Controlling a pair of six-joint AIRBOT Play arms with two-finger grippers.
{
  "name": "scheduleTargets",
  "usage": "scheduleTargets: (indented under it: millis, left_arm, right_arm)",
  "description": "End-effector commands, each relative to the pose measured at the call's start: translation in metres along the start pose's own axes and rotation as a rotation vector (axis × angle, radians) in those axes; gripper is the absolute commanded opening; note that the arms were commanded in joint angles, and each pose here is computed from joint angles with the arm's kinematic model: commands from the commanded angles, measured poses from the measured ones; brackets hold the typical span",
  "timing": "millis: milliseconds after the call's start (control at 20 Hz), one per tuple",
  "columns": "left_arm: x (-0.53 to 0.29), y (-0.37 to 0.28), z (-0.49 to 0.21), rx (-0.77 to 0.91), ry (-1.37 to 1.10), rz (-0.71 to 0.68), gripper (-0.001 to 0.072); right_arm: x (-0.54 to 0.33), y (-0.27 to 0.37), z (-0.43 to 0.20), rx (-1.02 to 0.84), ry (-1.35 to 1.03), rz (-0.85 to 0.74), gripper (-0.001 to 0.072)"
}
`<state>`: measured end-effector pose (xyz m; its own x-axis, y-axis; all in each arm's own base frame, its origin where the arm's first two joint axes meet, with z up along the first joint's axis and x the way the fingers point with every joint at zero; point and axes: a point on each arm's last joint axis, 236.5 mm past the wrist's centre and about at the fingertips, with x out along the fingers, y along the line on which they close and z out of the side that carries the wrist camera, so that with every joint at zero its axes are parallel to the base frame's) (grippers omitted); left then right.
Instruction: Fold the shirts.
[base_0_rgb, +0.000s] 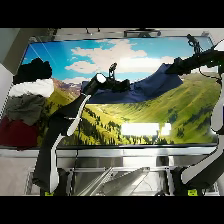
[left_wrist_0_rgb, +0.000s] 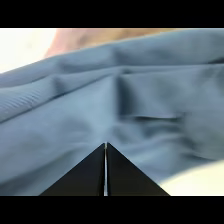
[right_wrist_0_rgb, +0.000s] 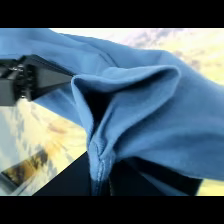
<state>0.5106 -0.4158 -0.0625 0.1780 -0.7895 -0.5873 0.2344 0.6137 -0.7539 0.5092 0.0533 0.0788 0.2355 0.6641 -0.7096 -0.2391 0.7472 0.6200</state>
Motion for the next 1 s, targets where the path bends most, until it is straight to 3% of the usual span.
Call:
scheduleTargets:
  millis: [0,200,350,550,600,650,700,800,950]
  left_arm:
    - [-0.069,-0.038,0.020,0.079,0.029,-0.112,0.0003]
    - [-0.261,-0.079,0.061,0.169,-0.123,-0.263,0.0005]
    - [-0.390,-0.109,0.065,0.227,-0.260,-0.376,0.0004]
    - [-0.475,-0.109,0.063,0.324,-0.414,-0.308,0.0005]
    - [-0.484,-0.106,0.064,0.335,-0.435,-0.293,0.0006]
    - [-0.487,-0.103,0.064,0.336,-0.438,-0.289,0.0022]
    - [-0.485,-0.100,0.062,0.329,-0.429,-0.290,0.0022]
    - [-0.474,-0.090,0.055,0.297,-0.388,-0.306,0.0022]
    - [-0.456,-0.067,0.046,0.234,-0.344,-0.328,0.0022]
  right_arm:
    - [-0.001,0.031,0.006,-0.013,-0.025,0.076,0.0020]
    - [0.030,0.118,0.027,-0.069,-0.087,0.233,0.0020]
    - [0.116,0.212,0.030,-0.128,-0.132,0.323,0.0021]
    - [0.282,0.314,-0.002,-0.197,-0.263,0.332,0.0031]
    - [0.319,0.327,-0.016,-0.198,-0.303,0.315,0.0200]
    - [0.353,0.334,-0.033,-0.192,-0.336,0.295,0.0460]
    - [0.376,0.339,-0.051,-0.195,-0.341,0.284,0.0519]
    - [0.390,0.345,-0.075,-0.226,-0.280,0.288,0.0518]
    - [0.350,0.324,-0.056,-0.302,-0.204,0.265,0.0511]
